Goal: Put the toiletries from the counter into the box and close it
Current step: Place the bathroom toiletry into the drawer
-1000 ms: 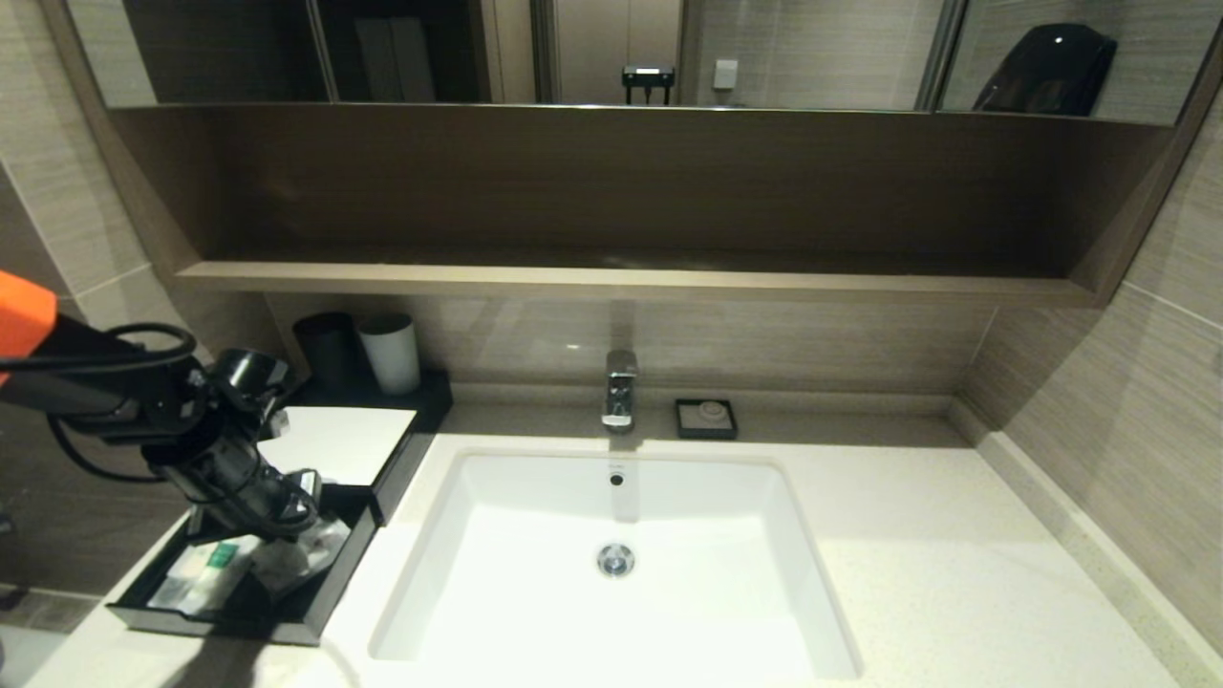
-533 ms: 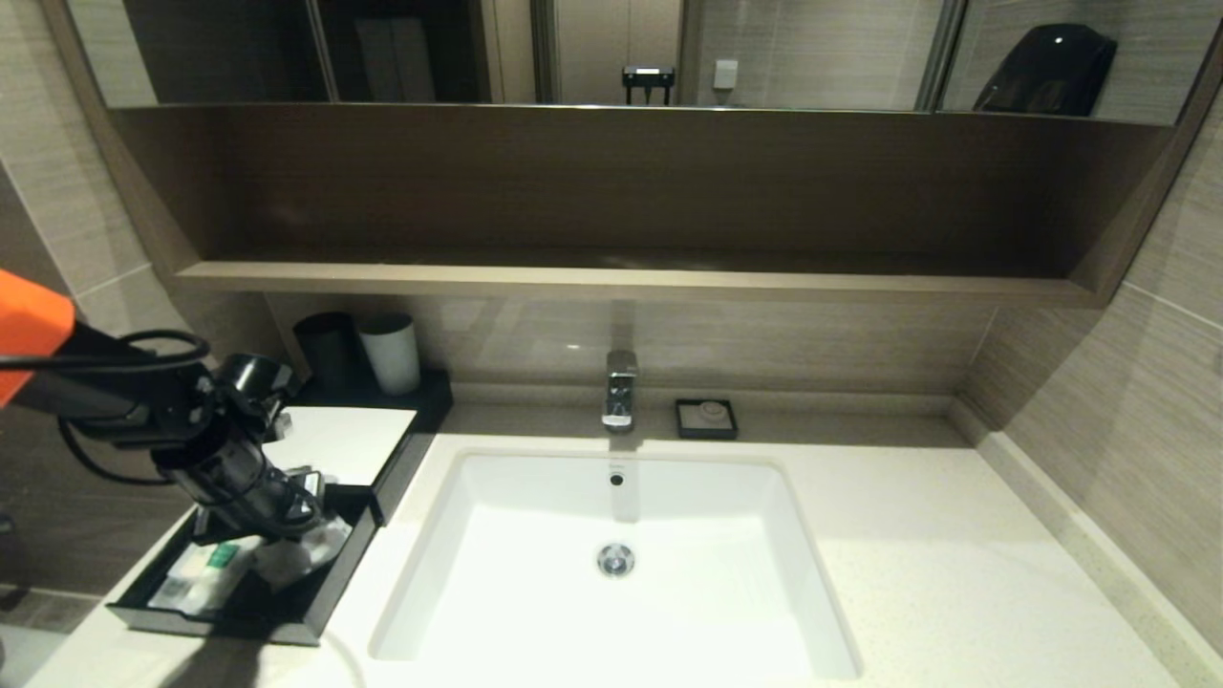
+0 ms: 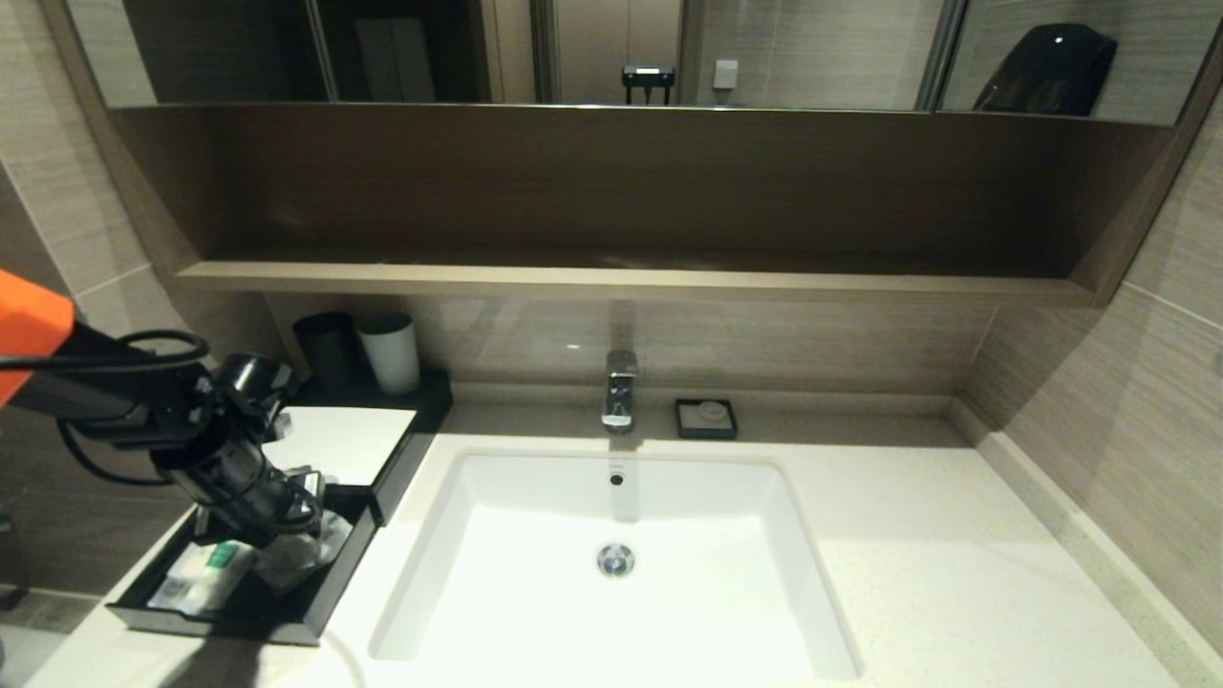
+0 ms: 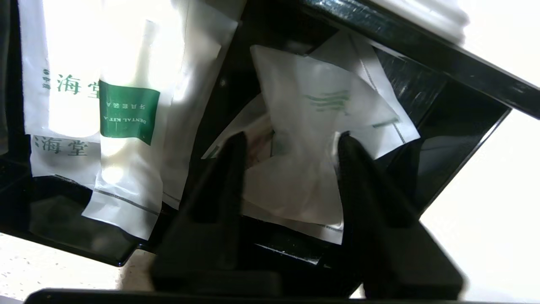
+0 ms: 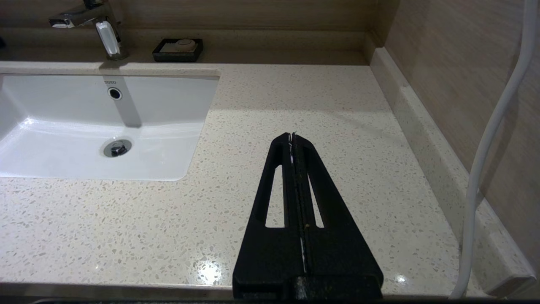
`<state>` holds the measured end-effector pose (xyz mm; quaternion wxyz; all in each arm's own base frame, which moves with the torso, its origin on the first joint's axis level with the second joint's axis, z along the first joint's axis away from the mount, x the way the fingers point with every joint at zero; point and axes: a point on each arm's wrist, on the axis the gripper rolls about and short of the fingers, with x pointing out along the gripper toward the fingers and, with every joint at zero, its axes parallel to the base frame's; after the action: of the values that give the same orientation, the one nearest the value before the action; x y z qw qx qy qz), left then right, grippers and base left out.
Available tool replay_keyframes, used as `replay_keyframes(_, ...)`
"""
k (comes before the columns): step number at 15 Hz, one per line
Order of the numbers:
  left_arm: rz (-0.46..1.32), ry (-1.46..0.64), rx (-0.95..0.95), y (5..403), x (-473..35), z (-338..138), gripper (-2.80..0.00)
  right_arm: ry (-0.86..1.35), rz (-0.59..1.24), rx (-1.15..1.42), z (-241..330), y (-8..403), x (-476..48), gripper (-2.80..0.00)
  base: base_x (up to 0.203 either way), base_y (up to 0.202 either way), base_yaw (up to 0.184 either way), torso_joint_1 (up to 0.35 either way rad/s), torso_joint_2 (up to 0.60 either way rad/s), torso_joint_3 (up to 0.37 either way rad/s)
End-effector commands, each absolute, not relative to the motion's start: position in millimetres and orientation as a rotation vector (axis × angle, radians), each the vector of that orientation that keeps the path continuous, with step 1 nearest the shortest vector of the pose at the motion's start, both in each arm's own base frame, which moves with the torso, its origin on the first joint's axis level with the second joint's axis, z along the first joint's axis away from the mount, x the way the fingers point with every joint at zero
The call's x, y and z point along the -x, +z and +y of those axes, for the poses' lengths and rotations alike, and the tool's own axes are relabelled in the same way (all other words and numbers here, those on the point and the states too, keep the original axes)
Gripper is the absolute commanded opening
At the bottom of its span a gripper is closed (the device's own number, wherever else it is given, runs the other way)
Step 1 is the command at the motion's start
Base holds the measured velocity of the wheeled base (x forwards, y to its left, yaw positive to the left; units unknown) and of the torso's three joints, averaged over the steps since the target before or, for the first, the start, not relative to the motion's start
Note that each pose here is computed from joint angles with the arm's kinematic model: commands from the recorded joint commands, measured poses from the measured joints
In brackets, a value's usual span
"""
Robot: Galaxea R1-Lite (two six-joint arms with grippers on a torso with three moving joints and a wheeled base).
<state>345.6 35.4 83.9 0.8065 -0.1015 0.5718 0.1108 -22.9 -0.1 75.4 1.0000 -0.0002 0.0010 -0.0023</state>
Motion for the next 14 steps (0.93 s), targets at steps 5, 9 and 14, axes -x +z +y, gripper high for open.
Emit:
replay_keyframes(5,1.16,0.253,0.231,107,-337,42,0.0,-0.005,0.002,0.002,0,76,23,-2.8,0.0,0.0,0.0,0.0,0.0,0.0)
replay_keyframes(9,1.106,0.254,0.244,125,-330,45,0.0,-0.005,0.002,0.0,0,76,23,-2.8,0.0,0.0,0.0,0.0,0.0,0.0)
replay_keyframes(14,1.052,0.245,0.265,141,-323,43,0.0,-0.005,0.002,0.002,0,76,23,-2.8,0.0,0.0,0.0,0.0,0.0,0.0)
